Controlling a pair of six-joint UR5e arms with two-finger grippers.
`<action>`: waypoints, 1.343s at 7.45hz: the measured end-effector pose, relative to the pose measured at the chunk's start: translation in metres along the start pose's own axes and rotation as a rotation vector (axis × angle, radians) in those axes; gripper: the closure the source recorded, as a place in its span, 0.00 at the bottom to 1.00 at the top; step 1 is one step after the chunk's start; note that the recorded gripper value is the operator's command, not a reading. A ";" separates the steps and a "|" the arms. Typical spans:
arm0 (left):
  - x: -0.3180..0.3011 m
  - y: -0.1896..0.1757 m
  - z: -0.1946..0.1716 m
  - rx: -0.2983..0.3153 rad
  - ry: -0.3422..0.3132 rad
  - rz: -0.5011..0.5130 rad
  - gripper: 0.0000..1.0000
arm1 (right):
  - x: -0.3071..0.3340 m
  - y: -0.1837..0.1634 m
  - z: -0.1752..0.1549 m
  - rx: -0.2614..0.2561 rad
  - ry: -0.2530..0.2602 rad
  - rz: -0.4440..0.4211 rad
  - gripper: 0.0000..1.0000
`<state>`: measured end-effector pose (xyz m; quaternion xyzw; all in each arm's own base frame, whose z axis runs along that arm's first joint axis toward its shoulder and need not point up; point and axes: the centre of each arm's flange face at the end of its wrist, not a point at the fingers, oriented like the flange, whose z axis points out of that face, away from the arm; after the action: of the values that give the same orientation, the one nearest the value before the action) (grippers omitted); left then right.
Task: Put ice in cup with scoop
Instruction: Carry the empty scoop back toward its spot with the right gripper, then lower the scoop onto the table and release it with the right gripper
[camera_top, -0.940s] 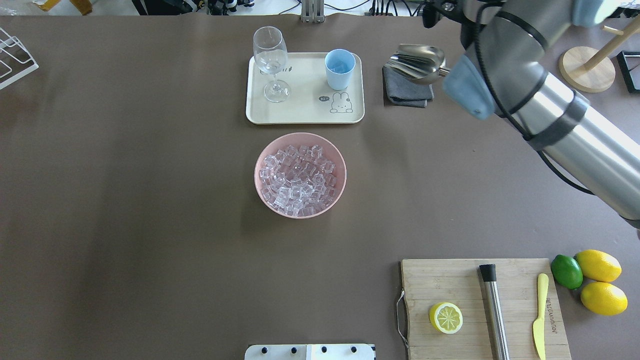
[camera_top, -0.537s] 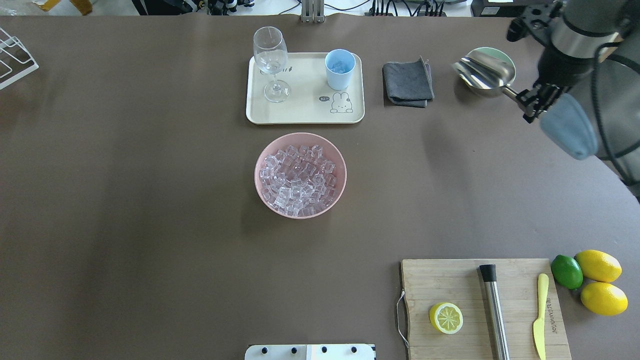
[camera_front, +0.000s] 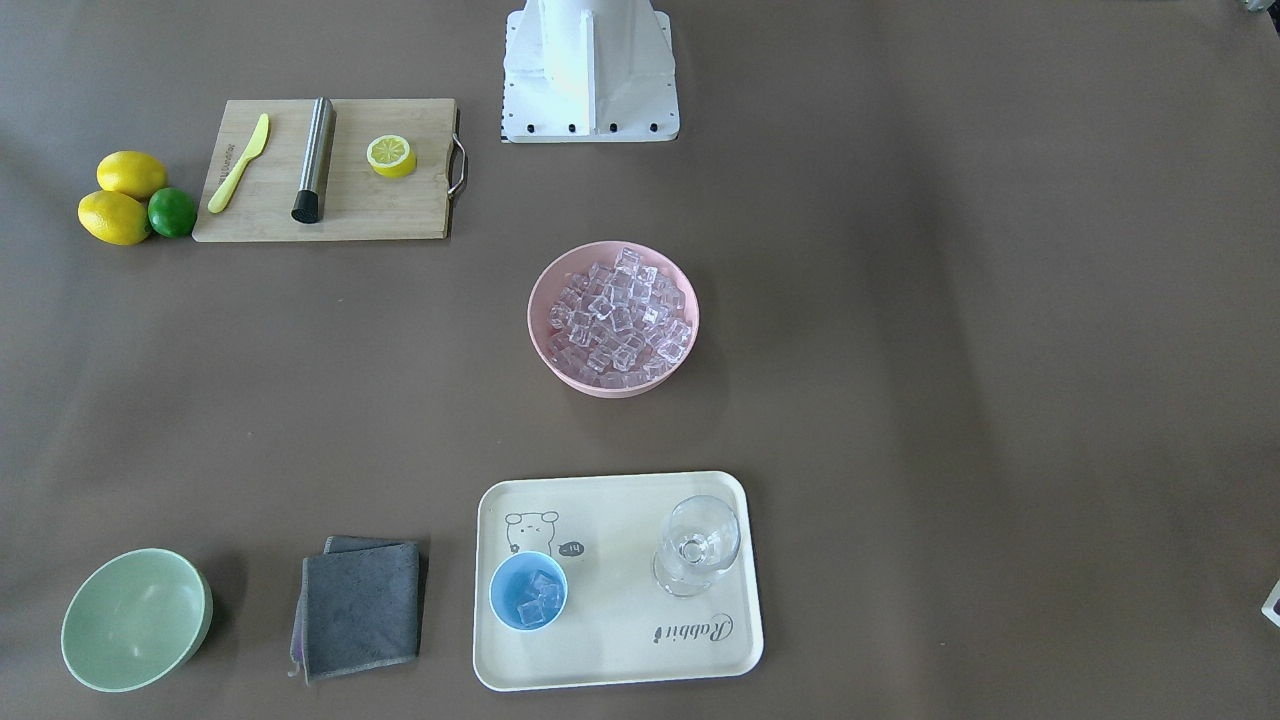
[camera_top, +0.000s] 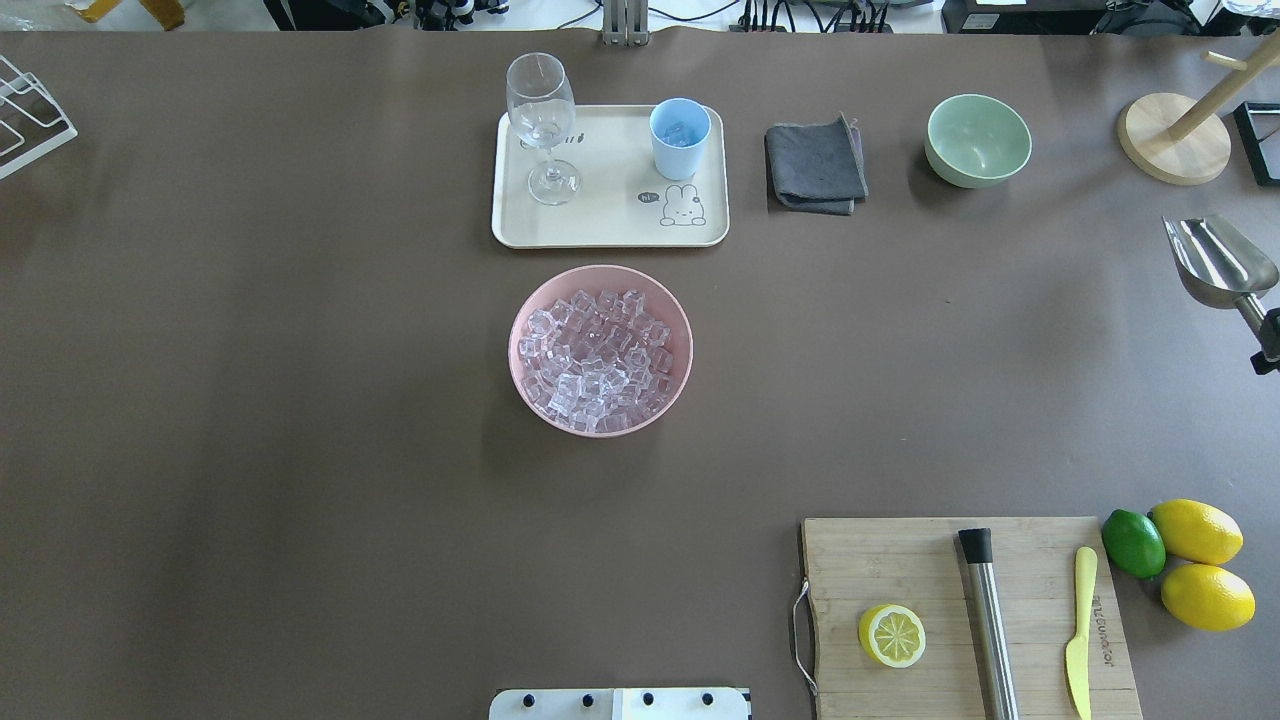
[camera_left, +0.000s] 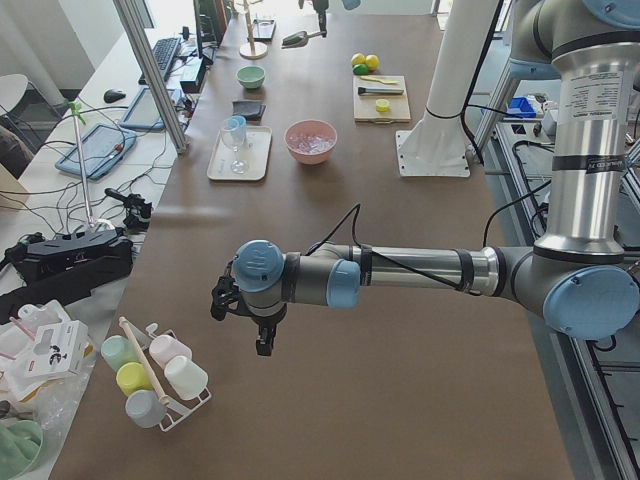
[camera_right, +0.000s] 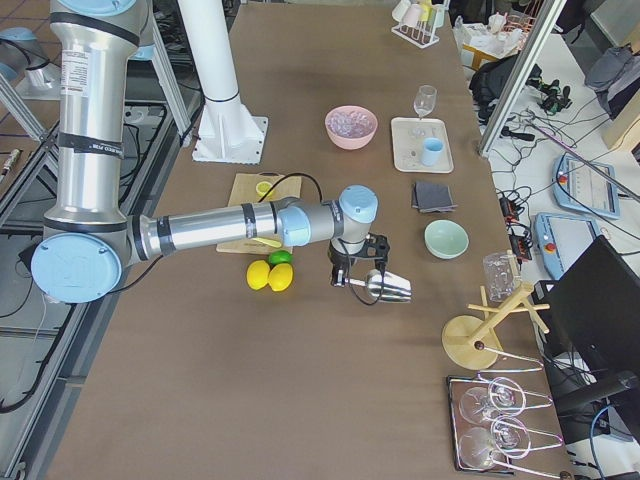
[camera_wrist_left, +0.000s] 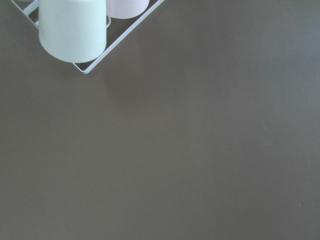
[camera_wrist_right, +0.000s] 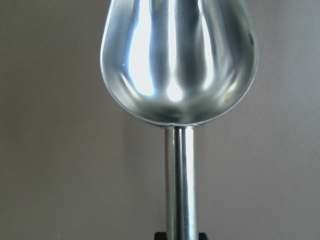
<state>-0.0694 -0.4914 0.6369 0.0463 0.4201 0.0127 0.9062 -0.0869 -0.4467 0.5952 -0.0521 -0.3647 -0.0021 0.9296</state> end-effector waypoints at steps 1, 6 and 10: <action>-0.001 0.001 0.002 -0.003 0.000 0.002 0.01 | 0.015 0.004 0.012 0.001 -0.001 0.002 1.00; 0.000 0.000 0.004 -0.006 0.001 0.009 0.01 | 0.028 0.011 0.027 -0.003 -0.004 -0.007 1.00; 0.000 0.000 0.004 -0.006 0.002 0.009 0.01 | 0.031 0.008 0.040 -0.026 0.002 -0.007 1.00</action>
<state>-0.0661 -0.4914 0.6395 0.0453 0.4207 0.0184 0.9059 -0.0909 -0.4333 0.6440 -0.0631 -0.3639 -0.0103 0.9292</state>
